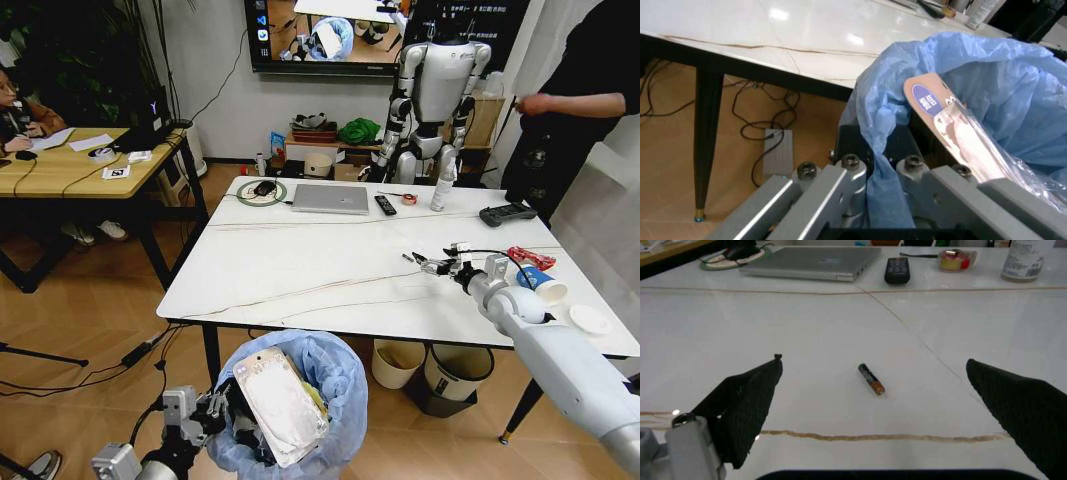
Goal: Pick up the trash bin and place the trash from the table into it.
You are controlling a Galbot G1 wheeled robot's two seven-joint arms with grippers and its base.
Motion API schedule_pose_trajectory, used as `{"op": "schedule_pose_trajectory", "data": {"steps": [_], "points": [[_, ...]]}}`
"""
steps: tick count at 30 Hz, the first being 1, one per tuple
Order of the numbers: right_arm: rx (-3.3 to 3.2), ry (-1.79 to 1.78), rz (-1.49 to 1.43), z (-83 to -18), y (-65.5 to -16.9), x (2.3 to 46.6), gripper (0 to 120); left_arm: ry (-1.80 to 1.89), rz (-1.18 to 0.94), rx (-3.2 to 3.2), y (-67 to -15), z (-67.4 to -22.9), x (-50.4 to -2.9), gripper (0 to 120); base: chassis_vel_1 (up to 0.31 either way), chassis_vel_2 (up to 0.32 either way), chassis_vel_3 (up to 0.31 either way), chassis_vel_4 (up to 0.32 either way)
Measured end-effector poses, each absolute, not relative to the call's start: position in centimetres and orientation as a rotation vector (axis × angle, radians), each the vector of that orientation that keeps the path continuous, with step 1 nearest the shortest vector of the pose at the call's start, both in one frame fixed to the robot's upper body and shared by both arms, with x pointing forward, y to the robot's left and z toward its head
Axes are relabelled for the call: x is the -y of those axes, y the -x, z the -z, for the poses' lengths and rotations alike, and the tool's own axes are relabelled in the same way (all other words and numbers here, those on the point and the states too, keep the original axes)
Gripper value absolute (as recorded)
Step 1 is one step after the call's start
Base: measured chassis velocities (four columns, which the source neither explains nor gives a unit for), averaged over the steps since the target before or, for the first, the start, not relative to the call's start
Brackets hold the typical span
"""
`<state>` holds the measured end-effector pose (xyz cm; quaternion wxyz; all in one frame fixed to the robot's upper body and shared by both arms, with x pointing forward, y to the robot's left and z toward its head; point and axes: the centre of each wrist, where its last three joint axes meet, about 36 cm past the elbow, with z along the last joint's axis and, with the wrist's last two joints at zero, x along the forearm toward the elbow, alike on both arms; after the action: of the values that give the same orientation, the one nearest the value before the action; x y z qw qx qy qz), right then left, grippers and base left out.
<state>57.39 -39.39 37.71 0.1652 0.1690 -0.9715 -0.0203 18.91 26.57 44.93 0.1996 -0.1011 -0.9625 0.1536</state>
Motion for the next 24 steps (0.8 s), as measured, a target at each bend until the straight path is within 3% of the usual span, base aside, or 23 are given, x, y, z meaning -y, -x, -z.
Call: {"op": "schedule_pose_trajectory", "data": {"steps": [24], "points": [[2.720, -0.458, 0.058, -36.0, -59.2, 38.5, 100, 0.276, -0.431, 2.690, -19.0, -44.8, -26.7, 0, 0.000, 0.000, 0.000, 0.000]]}}
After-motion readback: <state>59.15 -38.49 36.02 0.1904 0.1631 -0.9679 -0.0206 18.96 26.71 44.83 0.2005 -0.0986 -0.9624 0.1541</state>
